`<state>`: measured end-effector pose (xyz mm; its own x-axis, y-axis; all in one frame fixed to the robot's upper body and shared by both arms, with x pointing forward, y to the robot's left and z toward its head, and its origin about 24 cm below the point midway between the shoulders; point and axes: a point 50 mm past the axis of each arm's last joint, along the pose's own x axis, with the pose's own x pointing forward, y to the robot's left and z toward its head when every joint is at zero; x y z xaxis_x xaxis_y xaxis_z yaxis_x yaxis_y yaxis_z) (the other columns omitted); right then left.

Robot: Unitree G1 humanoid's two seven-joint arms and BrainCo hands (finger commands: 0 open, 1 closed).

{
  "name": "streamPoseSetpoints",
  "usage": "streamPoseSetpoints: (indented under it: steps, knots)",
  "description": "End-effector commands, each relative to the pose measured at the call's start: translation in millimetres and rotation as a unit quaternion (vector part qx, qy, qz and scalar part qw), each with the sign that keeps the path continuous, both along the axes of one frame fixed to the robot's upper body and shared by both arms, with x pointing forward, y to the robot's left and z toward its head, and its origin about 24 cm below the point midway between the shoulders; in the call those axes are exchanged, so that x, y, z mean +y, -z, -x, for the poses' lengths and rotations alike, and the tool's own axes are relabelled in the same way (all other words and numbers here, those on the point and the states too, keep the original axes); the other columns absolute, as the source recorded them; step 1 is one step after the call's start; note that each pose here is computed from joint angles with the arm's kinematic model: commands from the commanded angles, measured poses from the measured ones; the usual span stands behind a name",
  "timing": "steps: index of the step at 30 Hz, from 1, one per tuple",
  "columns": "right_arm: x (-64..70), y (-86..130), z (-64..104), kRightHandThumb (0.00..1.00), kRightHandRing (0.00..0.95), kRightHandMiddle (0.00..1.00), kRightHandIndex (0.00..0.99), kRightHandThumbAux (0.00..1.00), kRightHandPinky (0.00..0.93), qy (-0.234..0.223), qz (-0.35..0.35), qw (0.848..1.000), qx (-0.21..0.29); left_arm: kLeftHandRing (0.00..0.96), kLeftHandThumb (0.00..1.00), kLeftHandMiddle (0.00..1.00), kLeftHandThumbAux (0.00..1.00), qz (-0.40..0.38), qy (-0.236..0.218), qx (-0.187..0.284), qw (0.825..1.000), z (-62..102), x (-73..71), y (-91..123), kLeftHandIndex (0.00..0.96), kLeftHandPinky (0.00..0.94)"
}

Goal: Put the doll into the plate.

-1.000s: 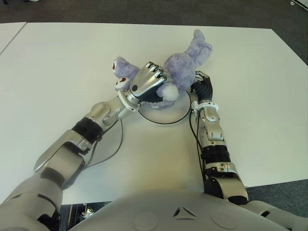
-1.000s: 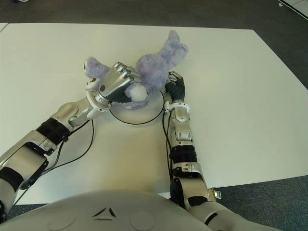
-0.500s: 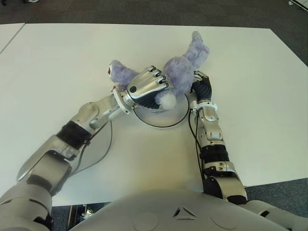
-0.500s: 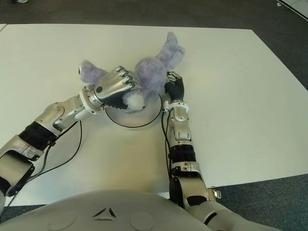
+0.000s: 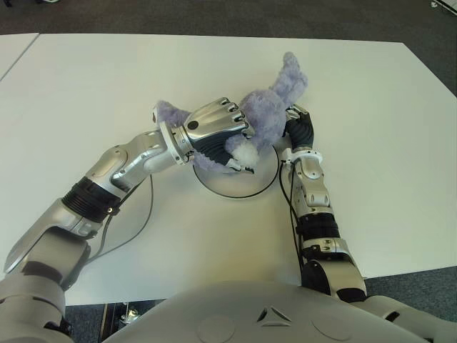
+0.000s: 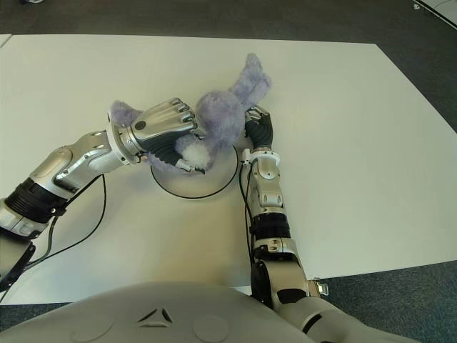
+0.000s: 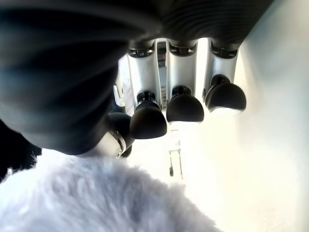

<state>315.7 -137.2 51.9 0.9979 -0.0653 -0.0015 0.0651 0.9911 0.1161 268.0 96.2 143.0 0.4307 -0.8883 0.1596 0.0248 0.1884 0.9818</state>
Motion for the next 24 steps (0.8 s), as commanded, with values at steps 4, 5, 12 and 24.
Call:
streamPoseSetpoints:
  steps: [4,5,12,24]
  knots:
    - [-1.1,57.1,23.1,0.702,0.843,0.853,0.440,0.721,0.841,0.008,-0.014,0.992,0.127,0.000,0.195,0.000,0.136,-0.078,0.062,0.141,0.985,9.5,2.5,24.4,0.000,0.000]
    - [-1.1,57.1,23.1,0.702,0.842,0.852,0.440,0.721,0.841,0.008,-0.013,0.992,0.127,0.000,0.203,0.000,0.130,-0.078,0.065,0.145,0.984,9.4,2.5,24.1,0.000,0.000]
    - [-1.1,57.2,23.0,0.702,0.838,0.849,0.440,0.721,0.839,0.012,-0.017,0.991,0.131,0.000,0.277,0.000,0.097,-0.071,0.089,0.170,0.979,6.5,3.8,24.8,0.000,0.000]
    - [-1.6,58.1,23.1,0.702,0.866,0.873,0.439,0.722,0.875,0.012,-0.019,0.992,0.127,0.000,0.349,0.000,0.072,-0.064,0.112,0.222,0.966,2.7,5.3,28.3,0.000,0.000]
